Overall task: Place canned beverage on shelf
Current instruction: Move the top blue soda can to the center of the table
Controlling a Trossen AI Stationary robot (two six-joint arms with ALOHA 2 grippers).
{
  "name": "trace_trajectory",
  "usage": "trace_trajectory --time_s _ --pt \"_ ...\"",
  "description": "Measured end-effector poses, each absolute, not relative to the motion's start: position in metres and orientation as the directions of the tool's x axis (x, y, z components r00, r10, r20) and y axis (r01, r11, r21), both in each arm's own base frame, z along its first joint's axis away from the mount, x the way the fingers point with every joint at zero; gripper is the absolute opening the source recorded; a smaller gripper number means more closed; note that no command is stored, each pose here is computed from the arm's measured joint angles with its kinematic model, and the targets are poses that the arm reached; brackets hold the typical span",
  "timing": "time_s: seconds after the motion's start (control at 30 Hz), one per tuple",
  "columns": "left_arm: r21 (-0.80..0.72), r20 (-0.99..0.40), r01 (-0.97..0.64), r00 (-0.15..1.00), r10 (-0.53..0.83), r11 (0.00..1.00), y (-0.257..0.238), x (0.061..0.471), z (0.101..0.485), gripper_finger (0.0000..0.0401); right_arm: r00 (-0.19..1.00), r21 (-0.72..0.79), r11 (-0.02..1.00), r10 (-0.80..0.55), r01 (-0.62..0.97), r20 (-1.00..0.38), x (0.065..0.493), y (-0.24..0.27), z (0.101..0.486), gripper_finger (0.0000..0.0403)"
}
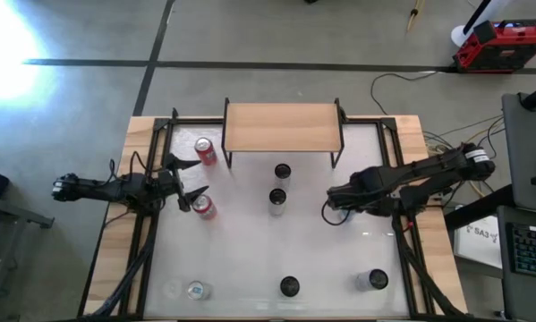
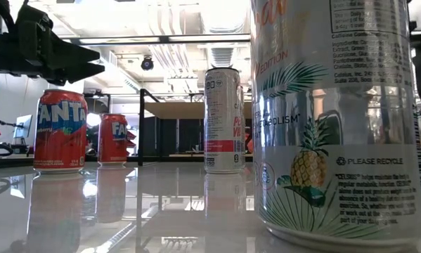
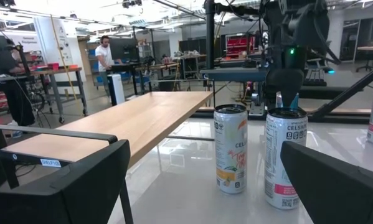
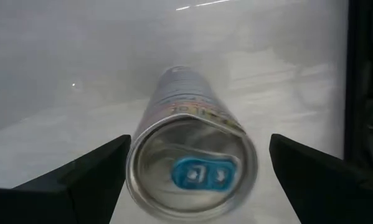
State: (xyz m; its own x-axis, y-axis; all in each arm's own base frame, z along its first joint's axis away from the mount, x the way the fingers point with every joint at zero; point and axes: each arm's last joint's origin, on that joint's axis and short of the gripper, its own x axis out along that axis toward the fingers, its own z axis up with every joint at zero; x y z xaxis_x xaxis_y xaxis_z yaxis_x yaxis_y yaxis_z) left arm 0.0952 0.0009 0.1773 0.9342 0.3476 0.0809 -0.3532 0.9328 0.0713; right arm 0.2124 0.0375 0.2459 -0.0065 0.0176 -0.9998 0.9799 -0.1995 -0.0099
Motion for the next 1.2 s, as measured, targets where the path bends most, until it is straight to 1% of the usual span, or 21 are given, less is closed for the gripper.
trace_trajectory --time_s 0.3,0.43,0.6,0.67,0.73,0.83,0.93,1.2 --pt "0.072 0.08 -0.353 0.934 0.347 0.933 0.001 0.095 0.177 0.04 0.051 0.046 -0.149 0.027 0.988 -0.998 0.212 0.037 0.229 0.0358" --pt "0.072 0.08 -0.353 0.934 0.348 0.933 0.001 0.095 0.177 0.04 0.074 0.07 -0.162 0.019 0.984 -0.997 0.214 0.037 0.227 0.0325" --pt "0.072 0.079 -0.353 0.934 0.348 0.933 0.001 0.095 0.177 0.04 0.101 0.097 -0.179 0.017 0.979 -0.995 0.217 0.038 0.229 0.0264" --pt "0.072 0.079 -0.353 0.934 0.347 0.933 0.001 0.095 0.177 0.04 0.12 0.114 -0.185 0.017 0.976 -0.993 0.219 0.038 0.232 0.0241" --pt "0.072 0.079 -0.353 0.934 0.348 0.933 0.001 0.095 0.177 0.04 0.155 0.15 -0.187 0.014 0.971 -0.988 0.223 0.038 0.236 0.0227" --pt "0.072 0.079 -0.353 0.934 0.347 0.933 0.001 0.095 0.177 0.04 0.201 0.197 -0.175 0.003 0.965 -0.98 0.232 0.037 0.243 0.0223" --pt "0.072 0.079 -0.353 0.934 0.348 0.933 0.001 0.095 0.177 0.04 0.203 0.201 -0.137 -0.002 0.97 -0.979 0.246 0.034 0.246 0.0227" --pt "0.073 0.078 -0.353 0.934 0.348 0.933 0.001 0.095 0.177 0.04 0.11 0.11 0.012 -0.008 0.994 -0.994 0.303 0.027 0.243 0.0228"
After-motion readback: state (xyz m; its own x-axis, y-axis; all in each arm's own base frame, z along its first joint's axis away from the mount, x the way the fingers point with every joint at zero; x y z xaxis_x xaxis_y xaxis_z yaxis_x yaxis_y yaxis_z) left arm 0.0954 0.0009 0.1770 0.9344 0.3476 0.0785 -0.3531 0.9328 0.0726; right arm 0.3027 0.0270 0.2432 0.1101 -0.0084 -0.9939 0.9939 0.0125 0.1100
